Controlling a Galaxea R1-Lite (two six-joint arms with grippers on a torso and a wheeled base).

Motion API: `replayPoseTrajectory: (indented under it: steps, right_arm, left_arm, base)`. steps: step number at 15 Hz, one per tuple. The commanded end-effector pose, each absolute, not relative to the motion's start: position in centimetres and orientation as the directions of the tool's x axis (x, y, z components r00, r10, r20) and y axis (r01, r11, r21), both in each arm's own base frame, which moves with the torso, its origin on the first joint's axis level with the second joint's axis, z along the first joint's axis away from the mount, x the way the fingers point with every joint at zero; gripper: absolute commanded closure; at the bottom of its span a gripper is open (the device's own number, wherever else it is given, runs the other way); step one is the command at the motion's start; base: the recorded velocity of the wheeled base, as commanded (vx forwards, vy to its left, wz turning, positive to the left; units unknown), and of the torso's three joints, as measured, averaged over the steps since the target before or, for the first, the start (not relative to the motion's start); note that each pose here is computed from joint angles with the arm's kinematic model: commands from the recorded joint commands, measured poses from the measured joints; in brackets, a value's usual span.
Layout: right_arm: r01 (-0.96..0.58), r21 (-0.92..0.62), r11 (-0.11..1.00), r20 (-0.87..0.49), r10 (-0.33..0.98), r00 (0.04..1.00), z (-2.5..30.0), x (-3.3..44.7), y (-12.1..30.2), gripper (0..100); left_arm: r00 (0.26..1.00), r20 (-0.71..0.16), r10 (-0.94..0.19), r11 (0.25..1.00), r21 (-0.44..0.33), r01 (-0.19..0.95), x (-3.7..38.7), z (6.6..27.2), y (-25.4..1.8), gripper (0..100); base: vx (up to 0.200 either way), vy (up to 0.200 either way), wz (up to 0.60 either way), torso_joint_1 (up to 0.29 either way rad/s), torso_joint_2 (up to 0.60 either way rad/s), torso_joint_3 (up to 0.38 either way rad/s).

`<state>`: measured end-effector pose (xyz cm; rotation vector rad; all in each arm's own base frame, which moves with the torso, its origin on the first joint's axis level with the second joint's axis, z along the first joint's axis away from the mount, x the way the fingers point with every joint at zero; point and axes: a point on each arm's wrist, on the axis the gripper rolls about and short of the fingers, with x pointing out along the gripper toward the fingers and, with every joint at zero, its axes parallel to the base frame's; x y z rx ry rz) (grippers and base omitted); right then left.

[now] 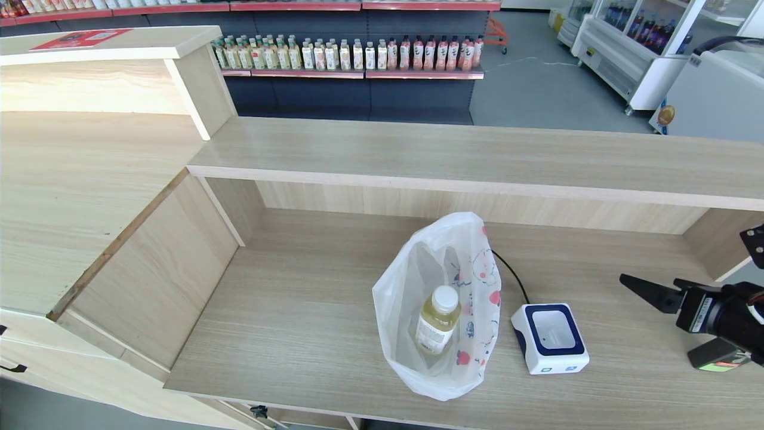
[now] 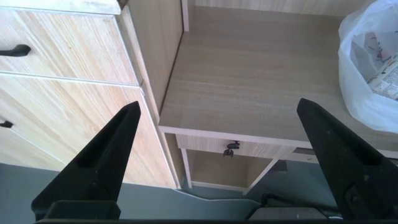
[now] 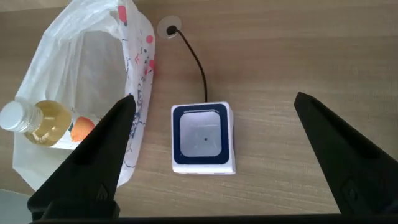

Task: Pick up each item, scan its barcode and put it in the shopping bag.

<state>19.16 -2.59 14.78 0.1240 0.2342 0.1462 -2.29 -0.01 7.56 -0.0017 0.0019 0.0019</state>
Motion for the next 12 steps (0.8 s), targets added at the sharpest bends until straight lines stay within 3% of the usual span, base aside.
replayPoseTrajectory:
  steps: [1, 5, 12]
  right_arm:
    - [-0.115, 0.131, 0.985, -0.203, 0.14, 0.969, 15.1, 18.3, -2.8, 0]
    - [-0.121, 0.11, 0.987, -0.219, 0.142, 0.965, 14.6, 17.8, -2.6, 0]
    - [-0.072, 0.109, 0.991, -0.349, 0.106, 0.931, 13.1, 17.5, -3.1, 0]
  left_arm:
    - [1.0, -0.002, 0.003, 1.0, -0.003, -0.003, -2.3, 7.6, 0.0, 0]
    - [1.0, -0.002, 0.003, 1.0, -0.003, -0.003, -2.3, 7.6, 0.0, 0]
    - [1.0, -0.003, 0.005, 1.0, 0.006, -0.005, -2.3, 7.5, 0.0, 0]
  base:
    - [0.0, 0.0, 0.0, 0.0, 0.0, 0.0]
    - [0.0, 0.0, 0.0, 0.0, 0.0, 0.0]
    - [-0.2, -0.2, 0.0, 0.006, 0.0, 0.003]
